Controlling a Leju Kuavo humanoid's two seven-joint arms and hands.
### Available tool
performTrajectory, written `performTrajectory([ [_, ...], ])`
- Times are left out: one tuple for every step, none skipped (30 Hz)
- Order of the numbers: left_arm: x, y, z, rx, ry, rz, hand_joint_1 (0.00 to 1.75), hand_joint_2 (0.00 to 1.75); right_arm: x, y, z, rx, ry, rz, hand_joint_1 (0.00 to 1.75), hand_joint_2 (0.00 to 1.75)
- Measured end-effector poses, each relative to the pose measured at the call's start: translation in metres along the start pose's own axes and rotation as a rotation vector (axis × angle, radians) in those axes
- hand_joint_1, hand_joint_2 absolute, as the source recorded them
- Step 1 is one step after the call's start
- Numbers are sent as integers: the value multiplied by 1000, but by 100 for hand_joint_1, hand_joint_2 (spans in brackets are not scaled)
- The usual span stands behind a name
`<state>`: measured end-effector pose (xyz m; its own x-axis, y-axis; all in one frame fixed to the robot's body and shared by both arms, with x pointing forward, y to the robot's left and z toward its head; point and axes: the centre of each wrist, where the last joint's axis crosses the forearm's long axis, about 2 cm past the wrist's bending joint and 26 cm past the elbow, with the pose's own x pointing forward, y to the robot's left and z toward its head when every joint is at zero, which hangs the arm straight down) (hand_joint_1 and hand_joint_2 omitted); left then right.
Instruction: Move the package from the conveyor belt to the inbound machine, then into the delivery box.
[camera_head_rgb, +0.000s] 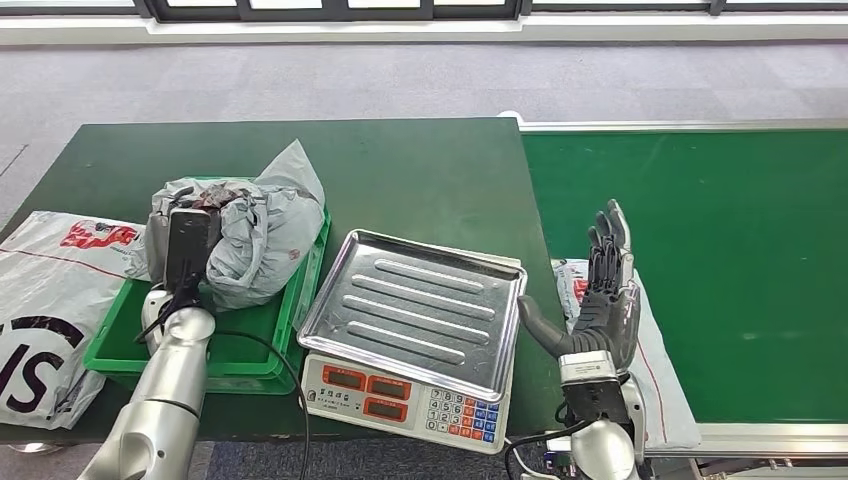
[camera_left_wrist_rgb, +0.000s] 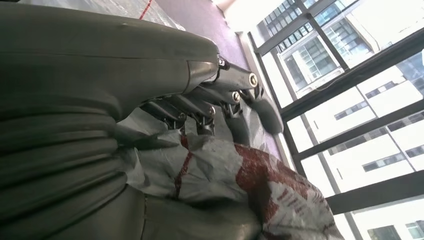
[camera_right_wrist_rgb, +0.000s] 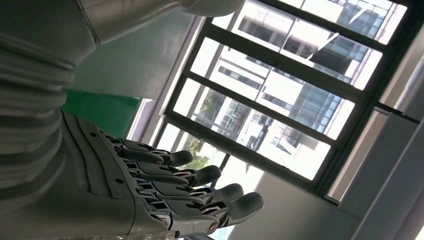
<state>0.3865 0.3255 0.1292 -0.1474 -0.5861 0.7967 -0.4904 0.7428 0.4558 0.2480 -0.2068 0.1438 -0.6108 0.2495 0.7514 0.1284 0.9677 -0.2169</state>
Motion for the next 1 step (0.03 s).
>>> performTrajectory([
  [1,0,1,5,-1,9,0,0,0,0,0,1,0,1,0,175],
])
